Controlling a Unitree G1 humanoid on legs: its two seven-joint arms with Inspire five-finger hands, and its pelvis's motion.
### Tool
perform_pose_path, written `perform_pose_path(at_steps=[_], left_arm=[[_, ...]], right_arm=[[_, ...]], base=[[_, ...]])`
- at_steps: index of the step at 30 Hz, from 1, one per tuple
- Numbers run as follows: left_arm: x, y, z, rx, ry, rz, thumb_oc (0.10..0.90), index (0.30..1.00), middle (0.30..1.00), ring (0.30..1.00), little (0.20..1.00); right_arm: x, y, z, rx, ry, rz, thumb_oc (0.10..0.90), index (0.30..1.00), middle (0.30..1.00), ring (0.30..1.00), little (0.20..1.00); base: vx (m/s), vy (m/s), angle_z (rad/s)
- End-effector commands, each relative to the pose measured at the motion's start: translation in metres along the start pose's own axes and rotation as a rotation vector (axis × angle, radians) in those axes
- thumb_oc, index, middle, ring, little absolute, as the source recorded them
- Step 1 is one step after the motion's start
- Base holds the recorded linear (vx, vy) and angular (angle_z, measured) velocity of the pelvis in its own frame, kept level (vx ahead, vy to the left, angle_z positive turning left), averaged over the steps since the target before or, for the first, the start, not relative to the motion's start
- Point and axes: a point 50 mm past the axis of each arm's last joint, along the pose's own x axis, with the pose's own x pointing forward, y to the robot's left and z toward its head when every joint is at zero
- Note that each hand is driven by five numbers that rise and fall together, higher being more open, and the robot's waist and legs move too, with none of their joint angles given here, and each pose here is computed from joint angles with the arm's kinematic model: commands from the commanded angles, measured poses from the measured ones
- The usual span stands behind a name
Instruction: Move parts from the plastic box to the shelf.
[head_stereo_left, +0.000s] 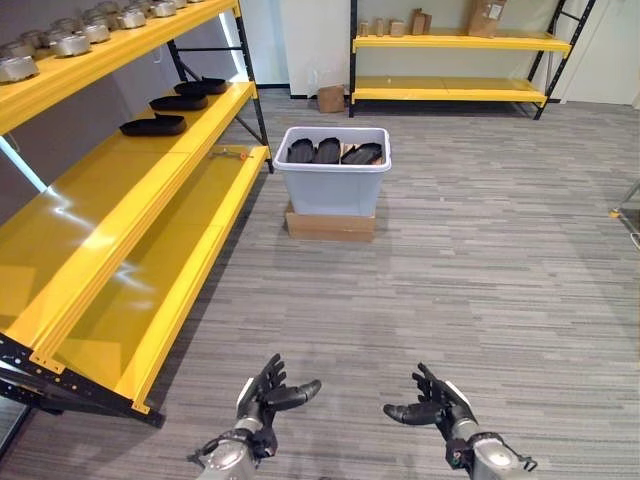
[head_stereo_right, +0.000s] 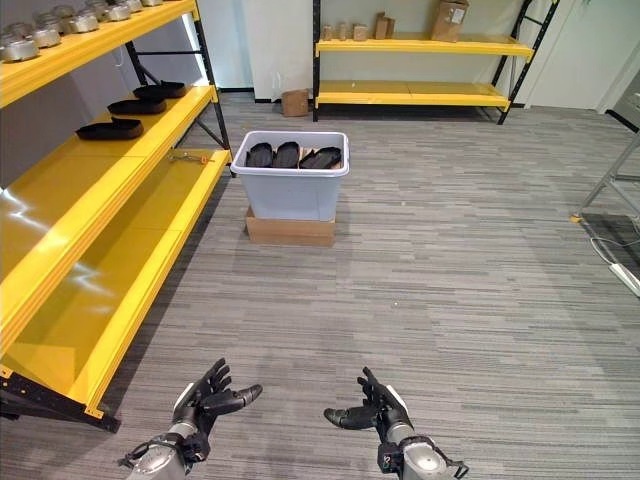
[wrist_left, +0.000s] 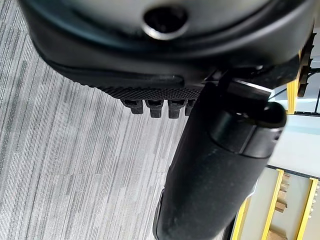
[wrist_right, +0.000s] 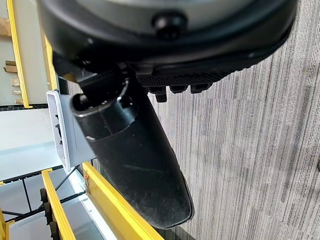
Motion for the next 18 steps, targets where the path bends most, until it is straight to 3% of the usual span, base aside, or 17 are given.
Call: perform_pose_path(at_steps=[1, 18], left_arm=[[0.014, -0.015, 0.044, -0.006, -0.195, -0.073, 0.9, 1.0, 1.0, 1.0, 1.0], [0.017, -0.016, 0.061, 0.021, -0.249, -0.089, 0.9, 1.0, 1.0, 1.0, 1.0]], right_arm=[[0.008, 0.009, 0.048, 0.001, -0.218, 0.048, 0.9, 1.0, 1.0, 1.0, 1.0], [0.013, 0.011, 0.062, -0.011, -0.256, 0.068, 0.9, 1.0, 1.0, 1.0, 1.0]], base=[[0.0, 0.0, 0.0], [-0.01, 0.04, -0.02]])
